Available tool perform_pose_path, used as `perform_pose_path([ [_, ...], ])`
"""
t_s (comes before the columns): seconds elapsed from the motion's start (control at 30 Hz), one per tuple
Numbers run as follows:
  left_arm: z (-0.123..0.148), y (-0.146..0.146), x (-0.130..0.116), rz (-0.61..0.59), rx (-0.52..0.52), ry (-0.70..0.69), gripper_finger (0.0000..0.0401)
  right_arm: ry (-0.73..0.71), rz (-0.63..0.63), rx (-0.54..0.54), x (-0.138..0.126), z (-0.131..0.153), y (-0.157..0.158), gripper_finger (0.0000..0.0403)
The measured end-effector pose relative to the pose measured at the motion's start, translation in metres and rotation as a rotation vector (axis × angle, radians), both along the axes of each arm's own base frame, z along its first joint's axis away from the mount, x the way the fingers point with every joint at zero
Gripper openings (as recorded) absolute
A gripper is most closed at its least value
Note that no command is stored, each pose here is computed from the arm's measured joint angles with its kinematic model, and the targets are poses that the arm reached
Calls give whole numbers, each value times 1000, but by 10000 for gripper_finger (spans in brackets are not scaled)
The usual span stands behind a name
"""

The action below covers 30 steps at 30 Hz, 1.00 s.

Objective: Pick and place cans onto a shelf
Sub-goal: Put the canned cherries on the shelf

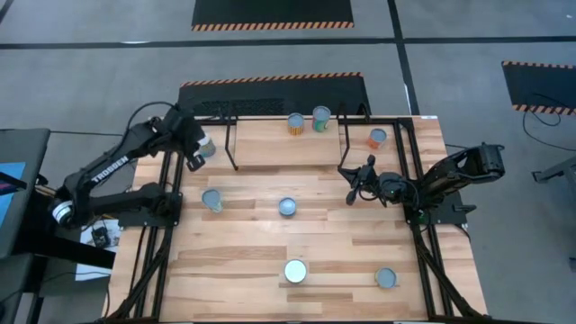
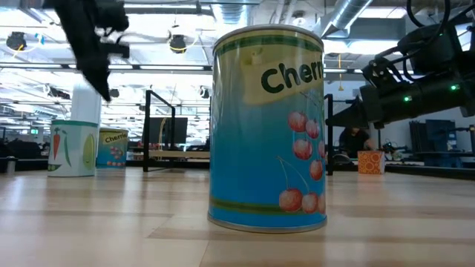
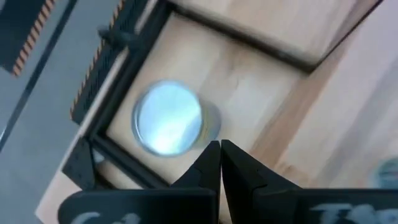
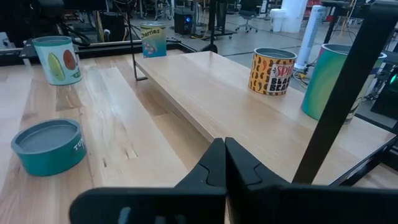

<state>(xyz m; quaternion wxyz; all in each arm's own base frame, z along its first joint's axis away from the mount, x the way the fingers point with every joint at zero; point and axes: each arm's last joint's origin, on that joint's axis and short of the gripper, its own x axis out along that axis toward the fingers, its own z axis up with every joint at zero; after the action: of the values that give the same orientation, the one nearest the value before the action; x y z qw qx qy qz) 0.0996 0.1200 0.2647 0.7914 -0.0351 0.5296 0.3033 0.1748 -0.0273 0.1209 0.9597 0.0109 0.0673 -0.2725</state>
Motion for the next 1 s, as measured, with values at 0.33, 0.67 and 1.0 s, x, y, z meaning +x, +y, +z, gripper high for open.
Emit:
perform_pose_path([
  [0.33, -37, 13, 3, 56, 45, 6, 9, 0, 0, -1, 0, 0, 0, 8],
  [0.67, -48, 24, 12, 18, 38, 52, 98, 0, -1, -1, 0, 0, 0, 8],
  [1.0, -59, 35, 18, 5, 53, 150, 109, 0, -1, -1, 0, 0, 0, 8],
])
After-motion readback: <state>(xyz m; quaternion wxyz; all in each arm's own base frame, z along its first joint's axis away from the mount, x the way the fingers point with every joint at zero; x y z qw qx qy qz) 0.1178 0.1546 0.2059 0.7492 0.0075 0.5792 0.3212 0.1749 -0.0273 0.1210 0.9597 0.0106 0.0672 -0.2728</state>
